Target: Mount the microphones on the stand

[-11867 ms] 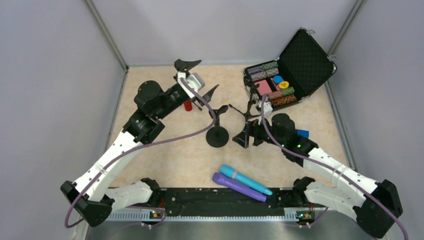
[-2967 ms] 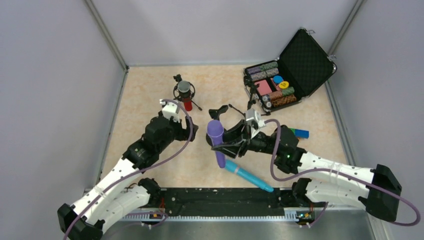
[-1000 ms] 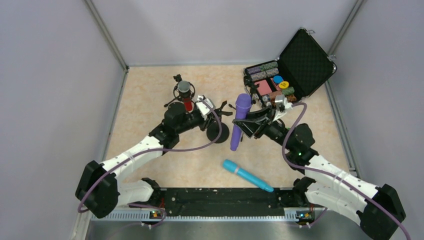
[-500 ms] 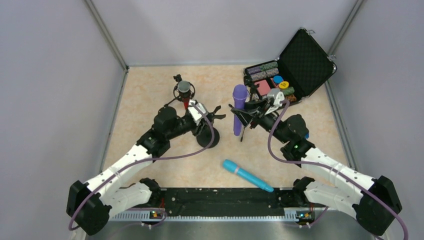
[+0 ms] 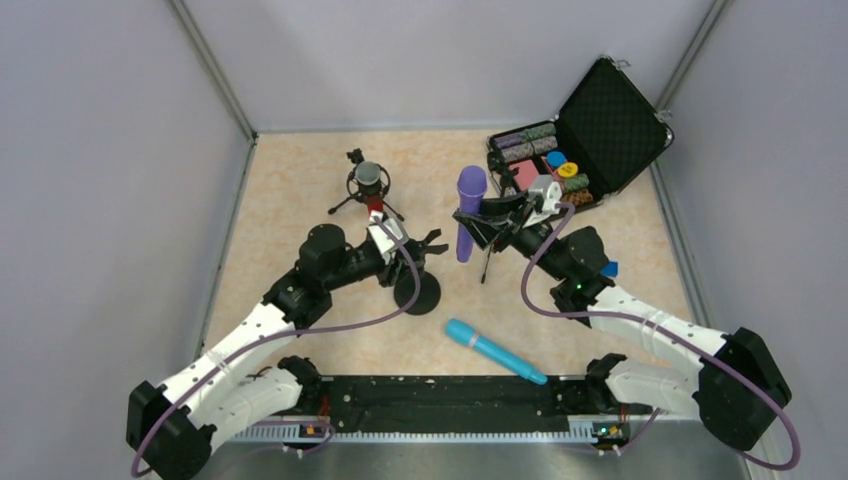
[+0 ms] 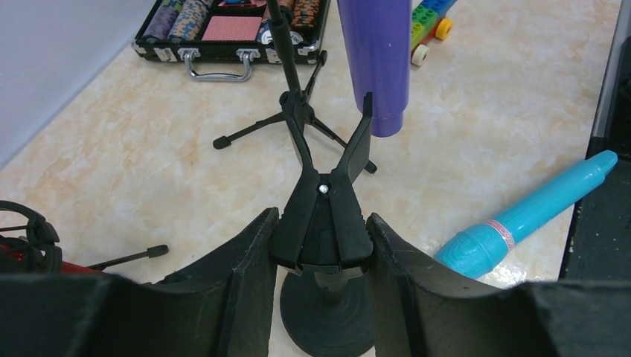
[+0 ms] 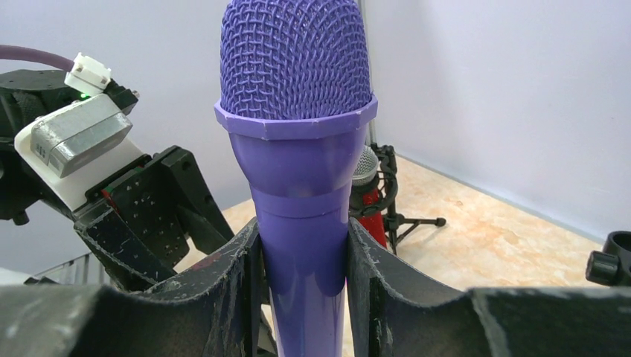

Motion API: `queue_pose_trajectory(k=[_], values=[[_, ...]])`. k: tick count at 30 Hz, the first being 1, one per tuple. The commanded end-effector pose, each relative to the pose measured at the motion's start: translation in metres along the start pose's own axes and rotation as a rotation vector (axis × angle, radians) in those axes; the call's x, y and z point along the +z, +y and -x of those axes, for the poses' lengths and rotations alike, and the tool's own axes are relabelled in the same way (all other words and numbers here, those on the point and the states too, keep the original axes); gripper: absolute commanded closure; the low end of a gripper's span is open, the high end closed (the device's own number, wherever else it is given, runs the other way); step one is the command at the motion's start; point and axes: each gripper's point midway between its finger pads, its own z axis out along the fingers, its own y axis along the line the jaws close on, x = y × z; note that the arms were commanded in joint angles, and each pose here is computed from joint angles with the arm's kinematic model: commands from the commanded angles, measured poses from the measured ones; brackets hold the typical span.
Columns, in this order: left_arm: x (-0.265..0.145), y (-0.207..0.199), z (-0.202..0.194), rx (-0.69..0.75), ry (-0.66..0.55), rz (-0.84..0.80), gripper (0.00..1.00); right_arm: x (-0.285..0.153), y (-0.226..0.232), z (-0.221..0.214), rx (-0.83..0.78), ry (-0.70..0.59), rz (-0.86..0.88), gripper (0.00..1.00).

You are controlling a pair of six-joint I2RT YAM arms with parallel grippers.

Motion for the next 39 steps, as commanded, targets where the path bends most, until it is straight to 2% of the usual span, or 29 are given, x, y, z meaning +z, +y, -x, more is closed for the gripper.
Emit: queue_pose_trajectory(k=[1, 6, 10, 14, 16, 21, 39], values=[[-0.008, -0.005, 0.025, 0.027, -0.078, -0.022, 1.00, 0.010, 0.013, 0.038, -0.022, -0.130, 0.076, 1.00], [-0.010, -0.007, 0.018, 0.061, -0.042, -0.038, 0.98, 0.010, 0.012, 0.032, -0.013, -0.117, 0.079, 1.00], [-0.013, -0.010, 0.013, 0.100, -0.012, -0.058, 0.75, 0.008, 0.010, 0.030, -0.023, -0.110, 0.063, 1.00], [-0.013, -0.005, 0.013, 0.111, -0.010, -0.034, 0.36, 0.006, 0.008, 0.028, -0.030, -0.103, 0.052, 1.00], [-0.013, -0.001, 0.014, 0.115, -0.009, -0.014, 0.27, 0.005, 0.007, 0.027, -0.027, -0.100, 0.044, 1.00], [-0.011, 0.007, 0.020, 0.132, -0.028, 0.024, 0.20, 0.002, 0.004, 0.026, -0.029, -0.102, 0.027, 1.00], [-0.018, 0.019, 0.051, 0.200, -0.148, 0.103, 0.10, 0.011, 0.008, 0.026, -0.074, -0.099, 0.071, 1.00]])
